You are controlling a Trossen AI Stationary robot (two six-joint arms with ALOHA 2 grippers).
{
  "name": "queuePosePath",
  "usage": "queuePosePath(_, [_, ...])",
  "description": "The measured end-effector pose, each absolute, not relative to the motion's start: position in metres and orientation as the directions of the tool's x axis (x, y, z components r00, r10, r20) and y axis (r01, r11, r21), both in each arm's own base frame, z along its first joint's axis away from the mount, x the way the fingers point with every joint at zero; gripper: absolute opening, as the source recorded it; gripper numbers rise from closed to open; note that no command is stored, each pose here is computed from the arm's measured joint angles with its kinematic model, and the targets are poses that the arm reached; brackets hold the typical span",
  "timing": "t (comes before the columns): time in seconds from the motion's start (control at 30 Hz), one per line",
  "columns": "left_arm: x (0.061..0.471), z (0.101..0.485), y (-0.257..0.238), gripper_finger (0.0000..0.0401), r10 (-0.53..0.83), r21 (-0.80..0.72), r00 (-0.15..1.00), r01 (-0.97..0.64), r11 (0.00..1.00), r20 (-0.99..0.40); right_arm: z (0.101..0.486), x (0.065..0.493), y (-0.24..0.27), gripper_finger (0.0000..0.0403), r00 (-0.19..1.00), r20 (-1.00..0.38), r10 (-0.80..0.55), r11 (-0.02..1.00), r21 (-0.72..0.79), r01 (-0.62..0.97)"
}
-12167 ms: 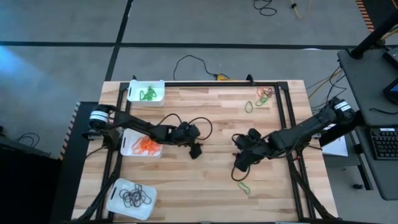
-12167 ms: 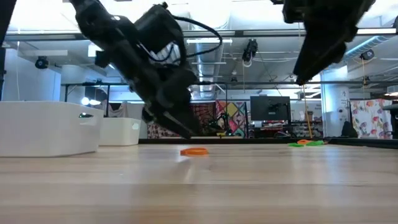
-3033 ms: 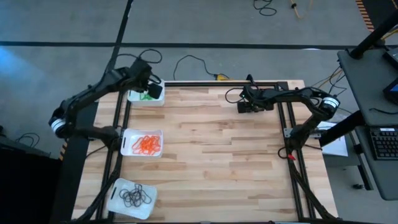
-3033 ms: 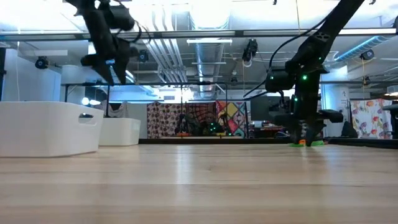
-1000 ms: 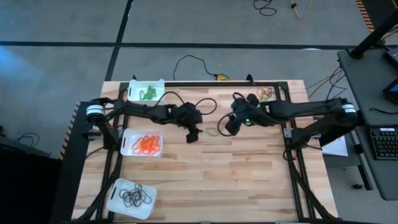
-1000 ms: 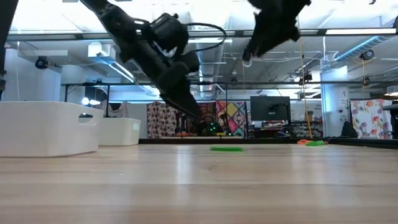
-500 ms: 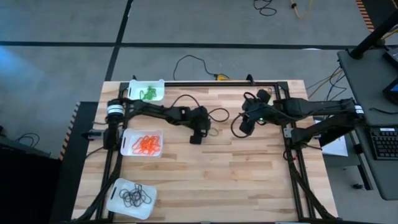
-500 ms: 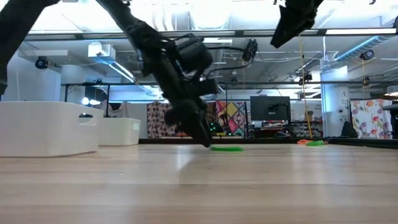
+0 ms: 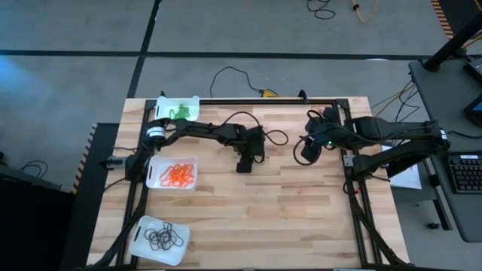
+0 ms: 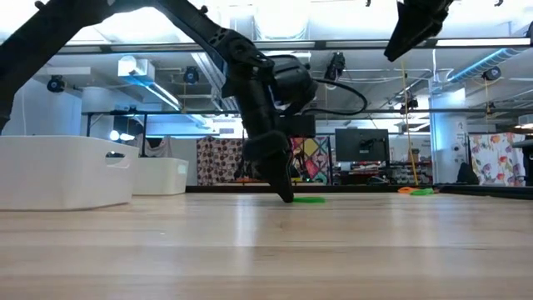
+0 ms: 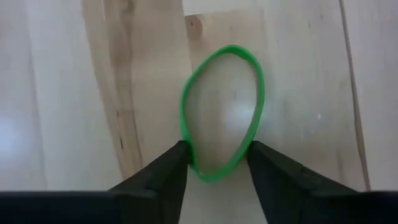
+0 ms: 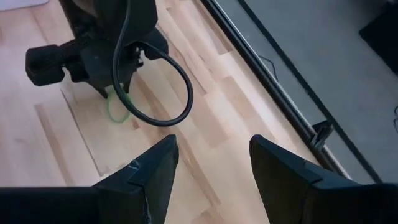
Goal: Sort rubber bands into baskets
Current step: Put the green rubber band into the top white bin
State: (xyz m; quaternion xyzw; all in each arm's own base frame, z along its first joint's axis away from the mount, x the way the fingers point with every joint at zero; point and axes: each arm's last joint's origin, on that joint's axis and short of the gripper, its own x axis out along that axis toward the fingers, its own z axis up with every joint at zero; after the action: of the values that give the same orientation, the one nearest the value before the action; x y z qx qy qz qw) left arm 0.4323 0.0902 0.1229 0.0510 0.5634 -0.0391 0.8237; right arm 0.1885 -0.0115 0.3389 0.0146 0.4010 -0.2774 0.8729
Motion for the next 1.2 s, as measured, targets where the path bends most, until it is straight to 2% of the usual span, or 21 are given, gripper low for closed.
queuePosePath(0.1, [0.431,0.122,0.093,0.0121,-0.015,0.029,0.361,0.115,0.993,-0.932,0.337,0.188,-0.012,0.0194,0.521,-0.71,-0.474,0.834,-0.17,0.526])
queuePosePath(0.27, [0.429,0.122,0.097,0.0044,-0.001,0.036,0.351,0.101,0.994,-0.937,0.331,0.189,-0.011,0.0194,0.506,-0.721,-0.473,0.816,-0.143,0.56])
queuePosePath(0.37, [0.428,0.122,0.098,0.0008,0.005,0.023,0.335,0.048,0.999,-0.942,0.329,0.19,-0.011,0.0194,0.501,-0.726,-0.471,0.805,-0.122,0.581])
queuePosePath(0.6, [0.412,0.146,0.1,0.0001,0.035,0.027,0.292,-0.033,0.999,-0.956,0.328,0.19,-0.009,0.0194,0.51,-0.737,-0.444,0.788,-0.05,0.614])
queuePosePath(0.8, [0.384,0.205,0.113,0.0,0.146,0.117,0.304,-0.111,0.987,-0.942,0.328,0.191,-0.009,0.0194,0.511,-0.74,-0.437,0.78,-0.028,0.626])
queuePosePath(0.9, [0.359,0.225,0.126,0.0,0.171,0.128,0.287,-0.164,0.978,-0.942,0.327,0.192,-0.009,0.0194,0.509,-0.742,-0.436,0.762,-0.005,0.647])
queuePosePath(1.07, [0.302,0.259,0.153,0.0,0.302,0.195,0.292,-0.346,0.918,-0.907,0.328,0.194,-0.009,0.0194,0.528,-0.735,-0.426,0.754,0.033,0.656])
queuePosePath(1.2, [0.248,0.265,0.178,0.0,0.406,0.224,0.198,-0.585,0.78,-0.892,0.329,0.196,-0.008,0.0194,0.552,-0.738,-0.389,0.768,0.071,0.636])
